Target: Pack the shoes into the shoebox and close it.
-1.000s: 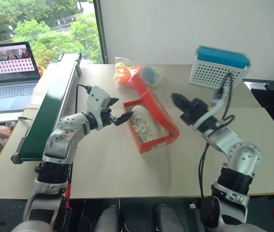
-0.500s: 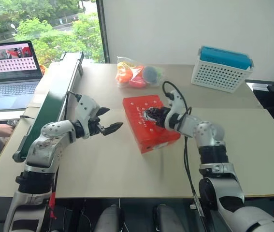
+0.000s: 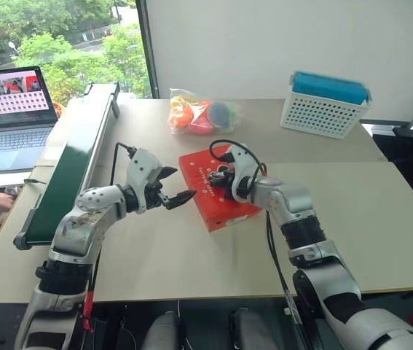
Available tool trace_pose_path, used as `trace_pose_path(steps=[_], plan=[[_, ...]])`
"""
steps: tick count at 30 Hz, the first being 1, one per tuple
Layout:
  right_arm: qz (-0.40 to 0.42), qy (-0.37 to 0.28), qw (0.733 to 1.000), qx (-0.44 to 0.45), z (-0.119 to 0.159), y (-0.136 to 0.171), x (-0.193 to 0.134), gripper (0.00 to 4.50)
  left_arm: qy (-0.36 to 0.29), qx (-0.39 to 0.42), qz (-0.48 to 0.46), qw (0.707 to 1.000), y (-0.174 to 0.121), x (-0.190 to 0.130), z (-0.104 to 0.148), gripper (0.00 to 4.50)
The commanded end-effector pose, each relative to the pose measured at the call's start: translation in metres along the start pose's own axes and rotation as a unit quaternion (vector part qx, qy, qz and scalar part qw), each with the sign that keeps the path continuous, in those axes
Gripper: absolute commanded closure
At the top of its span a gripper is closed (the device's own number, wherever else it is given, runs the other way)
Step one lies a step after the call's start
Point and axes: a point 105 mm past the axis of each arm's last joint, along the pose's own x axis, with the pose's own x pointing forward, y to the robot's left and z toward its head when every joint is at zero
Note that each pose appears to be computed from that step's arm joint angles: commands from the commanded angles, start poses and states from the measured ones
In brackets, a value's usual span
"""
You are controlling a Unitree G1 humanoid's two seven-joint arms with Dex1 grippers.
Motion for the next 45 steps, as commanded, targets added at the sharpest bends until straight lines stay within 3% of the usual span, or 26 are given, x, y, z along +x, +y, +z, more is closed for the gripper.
trace_pose_path(steps=[1,7,12,15,17,19,22,27,30,45], plan=[[-0.011,0.011,1.000,0.021,-0.011,-0.008,-0.011,4.49,-0.019,0.014,0.007,1.000,-0.001,0.002,0.007,0.00],[-0.016,-0.133,0.988,0.081,0.041,-0.024,-0.063,4.49,-0.038,0.006,0.043,0.998,0.007,0.004,0.009,0.00],[-0.081,-0.230,0.968,0.064,0.048,-0.061,-0.137,4.49,-0.048,-0.006,0.094,0.994,0.020,0.001,0.005,0.00],[-0.195,-0.207,0.959,0.008,0.028,-0.092,-0.171,4.49,-0.053,-0.025,0.146,0.988,0.034,-0.004,-0.003,0.00],[-0.276,-0.152,0.948,-0.049,0.004,-0.114,-0.188,4.49,-0.055,-0.037,0.199,0.978,0.047,-0.009,-0.011,0.00],[-0.364,-0.119,0.922,-0.060,-0.018,-0.141,-0.208,4.49,-0.057,-0.049,0.250,0.965,0.057,-0.013,-0.021,0.00],[-0.446,-0.123,0.884,-0.062,-0.026,-0.164,-0.227,4.49,-0.067,-0.072,0.315,0.944,0.069,-0.019,-0.031,0.00],[-0.502,-0.140,0.850,-0.072,-0.026,-0.178,-0.237,4.49,-0.073,-0.093,0.403,0.908,0.081,-0.030,-0.047,0.00],[-0.516,-0.154,0.840,-0.069,-0.026,-0.181,-0.238,4.49,-0.066,-0.106,0.408,0.905,0.079,-0.032,-0.058,0.00],[-0.517,-0.138,0.843,-0.054,-0.047,-0.185,-0.227,4.49,-0.064,-0.125,0.371,0.918,0.072,-0.024,-0.065,0.00]])
